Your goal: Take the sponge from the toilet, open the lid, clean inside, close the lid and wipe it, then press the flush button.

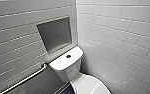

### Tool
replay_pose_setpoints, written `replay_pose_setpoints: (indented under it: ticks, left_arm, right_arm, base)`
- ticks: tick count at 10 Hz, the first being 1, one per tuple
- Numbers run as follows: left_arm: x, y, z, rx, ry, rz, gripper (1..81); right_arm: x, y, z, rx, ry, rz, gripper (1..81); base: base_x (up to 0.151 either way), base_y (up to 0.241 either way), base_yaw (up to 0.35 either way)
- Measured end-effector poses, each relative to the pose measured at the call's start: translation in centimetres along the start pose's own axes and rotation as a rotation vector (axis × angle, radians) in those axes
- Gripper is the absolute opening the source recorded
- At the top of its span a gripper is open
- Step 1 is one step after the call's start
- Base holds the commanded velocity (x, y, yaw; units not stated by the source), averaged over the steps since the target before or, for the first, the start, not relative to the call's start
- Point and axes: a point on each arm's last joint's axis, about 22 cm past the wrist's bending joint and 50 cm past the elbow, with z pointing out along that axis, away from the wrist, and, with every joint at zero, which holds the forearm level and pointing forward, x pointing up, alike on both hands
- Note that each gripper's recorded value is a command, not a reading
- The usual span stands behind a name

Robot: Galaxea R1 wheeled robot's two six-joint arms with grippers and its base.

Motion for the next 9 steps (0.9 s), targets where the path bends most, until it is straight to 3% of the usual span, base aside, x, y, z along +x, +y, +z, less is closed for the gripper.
replay_pose_setpoints:
  ticks: [2,4,7,9]
  left_arm:
    - [-6.4,-2.5,0.9,0.028,-0.065,0.016,81.1]
    - [-10.5,-4.0,1.9,0.058,-0.104,0.018,81.1]
    - [-12.7,-5.9,3.0,0.123,-0.125,0.018,81.1]
    - [-15.7,-7.6,3.3,0.172,-0.154,0.036,81.1]
  right_arm:
    - [-3.1,-1.1,1.1,-0.005,-0.040,0.008,1.0]
    - [-4.9,-0.6,1.7,-0.049,-0.073,0.019,1.0]
    - [-8.2,0.1,2.5,-0.136,-0.112,-0.040,1.0]
    - [-8.2,0.0,2.5,-0.144,-0.106,-0.064,1.0]
  base:
    - [0.000,0.000,0.000]
    - [0.000,0.000,0.000]
    - [0.000,0.000,0.000]
    - [0.000,0.000,0.000]
